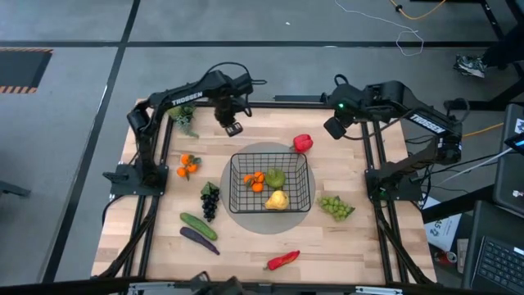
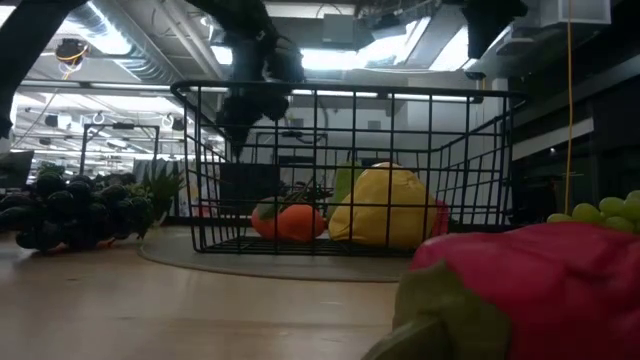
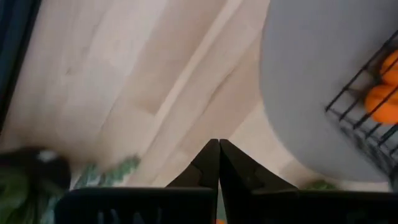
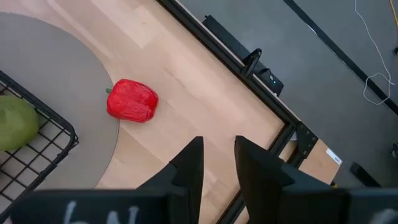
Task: Build produce basket
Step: Put the bell pepper into the black wire basket
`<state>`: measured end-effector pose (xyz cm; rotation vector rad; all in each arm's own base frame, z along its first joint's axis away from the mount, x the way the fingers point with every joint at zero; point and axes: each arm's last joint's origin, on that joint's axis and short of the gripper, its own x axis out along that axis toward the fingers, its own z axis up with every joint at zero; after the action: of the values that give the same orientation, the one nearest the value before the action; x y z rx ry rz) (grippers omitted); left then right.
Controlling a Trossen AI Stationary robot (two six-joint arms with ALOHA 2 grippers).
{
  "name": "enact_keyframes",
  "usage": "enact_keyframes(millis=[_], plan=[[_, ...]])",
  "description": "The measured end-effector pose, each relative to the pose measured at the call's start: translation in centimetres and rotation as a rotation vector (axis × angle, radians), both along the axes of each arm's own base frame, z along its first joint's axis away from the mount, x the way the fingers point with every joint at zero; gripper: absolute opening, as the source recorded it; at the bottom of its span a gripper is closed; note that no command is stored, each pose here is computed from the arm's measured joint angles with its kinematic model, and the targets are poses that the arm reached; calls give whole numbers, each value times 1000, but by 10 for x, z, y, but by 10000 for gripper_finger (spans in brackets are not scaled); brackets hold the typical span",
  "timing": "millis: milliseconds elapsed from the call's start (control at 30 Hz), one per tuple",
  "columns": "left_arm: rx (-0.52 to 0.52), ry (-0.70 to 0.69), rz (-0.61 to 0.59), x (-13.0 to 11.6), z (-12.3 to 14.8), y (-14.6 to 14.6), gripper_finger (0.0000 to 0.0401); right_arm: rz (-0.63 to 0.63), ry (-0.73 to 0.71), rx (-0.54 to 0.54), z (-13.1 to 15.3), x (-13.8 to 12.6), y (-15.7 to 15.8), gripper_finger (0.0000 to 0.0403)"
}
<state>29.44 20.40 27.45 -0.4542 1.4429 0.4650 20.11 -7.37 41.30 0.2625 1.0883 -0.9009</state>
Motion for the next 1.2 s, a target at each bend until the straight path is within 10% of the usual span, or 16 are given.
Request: enact_keyframes(millis=[667, 1200], plan=[[159, -308, 222, -140, 16, -95, 0, 301, -231, 149, -21, 57, -68, 93], [197, -584, 322, -178, -22, -136, 0, 278, -49, 409, -165, 134, -153, 93]])
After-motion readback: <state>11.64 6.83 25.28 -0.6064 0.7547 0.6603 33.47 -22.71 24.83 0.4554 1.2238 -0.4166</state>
